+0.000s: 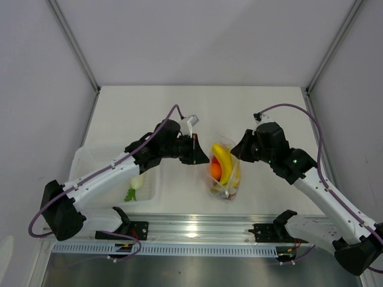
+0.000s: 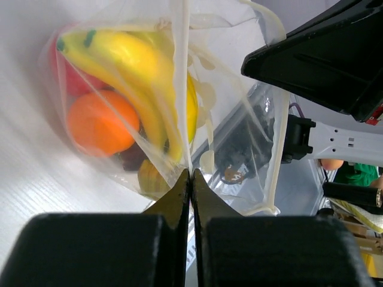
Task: Place the food in the zip-top bag and seal the zipper
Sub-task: Adjust the zipper food storage bag at the center of the board.
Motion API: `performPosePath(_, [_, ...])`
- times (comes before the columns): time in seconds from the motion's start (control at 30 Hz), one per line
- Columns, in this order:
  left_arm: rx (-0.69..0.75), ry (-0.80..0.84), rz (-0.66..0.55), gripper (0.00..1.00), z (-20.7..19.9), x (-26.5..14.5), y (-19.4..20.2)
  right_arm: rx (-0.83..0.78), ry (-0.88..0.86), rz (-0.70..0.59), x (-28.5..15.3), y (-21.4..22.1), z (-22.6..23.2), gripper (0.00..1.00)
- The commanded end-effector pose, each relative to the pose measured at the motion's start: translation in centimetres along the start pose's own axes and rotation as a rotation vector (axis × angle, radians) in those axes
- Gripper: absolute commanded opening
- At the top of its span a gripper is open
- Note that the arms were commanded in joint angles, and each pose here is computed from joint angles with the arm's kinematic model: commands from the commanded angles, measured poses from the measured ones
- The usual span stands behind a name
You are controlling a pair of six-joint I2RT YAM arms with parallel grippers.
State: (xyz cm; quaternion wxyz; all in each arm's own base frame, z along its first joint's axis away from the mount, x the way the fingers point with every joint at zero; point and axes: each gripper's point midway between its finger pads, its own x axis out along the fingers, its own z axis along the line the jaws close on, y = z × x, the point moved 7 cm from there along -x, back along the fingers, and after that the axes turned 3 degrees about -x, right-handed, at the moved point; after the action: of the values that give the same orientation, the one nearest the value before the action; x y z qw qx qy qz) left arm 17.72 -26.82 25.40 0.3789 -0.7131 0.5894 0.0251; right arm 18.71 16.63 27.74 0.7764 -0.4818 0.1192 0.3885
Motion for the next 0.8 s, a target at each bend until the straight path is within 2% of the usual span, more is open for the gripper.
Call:
performPosePath(0.0, [0.069, 0.020, -0.091, 0.04, -2.1, -2.4, -2.3, -0.011, -0.038, -0.070, -1.1, -1.7, 1.0, 0.00])
performPosePath(0.03, [0.076, 0.018, -0.115, 0.14, -2.3, -3.1, -2.6, -0.014, -0.040, -0.068, -1.1, -1.7, 1.0, 0.00])
performPosePath(0.07, [0.082, 0.013, -0.129, 0.46, -2.4, -3.6, -2.6, -0.017, -0.040, -0.064, -1.1, -1.6, 1.0, 0.00])
performPosePath(0.1, [0.091, -0.008, -0.151, 0.61, -2.1, -4.1, -2.8, -0.020, -0.039, -0.061, -1.1, -1.5, 0.9, 0.00])
performPosePath(0.13, [0.109, -0.003, -0.183, 0.82, -2.5, -5.1, -3.0, -0.023, -0.040, -0.058, -1.1, -1.4, 0.9, 0.00])
performPosePath(0.23, [0.140, -0.055, -0.247, 1.00, -2.2, -6.9, -3.3, -0.026, -0.040, -0.050, -0.9, -1.2, 0.8, 0.00])
performPosePath(0.37, [0.166, -0.146, -0.377, 0.99, -1.5, -10.9, -3.6, -0.034, -0.044, -0.055, -1.2, -1.3, 0.8, 0.00])
performPosePath(0.5, [0.090, -0.357, -0.461, 1.00, 2.6, -14.2, -3.5, -0.042, -0.058, -0.053, -1.4, -1.5, 0.9, 0.00])
performPosePath(0.57, [0.034, -0.481, -0.441, 0.99, 5.5, -14.8, -2.3, -0.049, -0.068, -0.044, -1.3, -1.3, 1.0, 0.00])
performPosePath(0.6, [-0.012, -0.534, -0.475, 0.99, 6.7, -15.8, -2.3, -0.052, -0.072, -0.041, -1.2, -1.3, 1.0, 0.00])
performPosePath(0.63, [-0.060, -0.590, -0.445, 0.99, 8.7, -15.6, -1.1, -0.053, -0.073, -0.035, -1.1, -1.1, 0.9, 0.00])
performPosePath(0.7, [-0.136, -0.646, -0.459, 0.99, 10.7, -16.3, -0.5, -0.057, -0.084, -0.025, -1.0, -1.0, 1.0, 0.00])
performPosePath(0.77, [-0.201, -0.676, -0.415, 1.00, 12.7, -15.7, 0.9, -0.060, -0.090, -0.017, -0.8, -0.8, 0.9, 0.00])
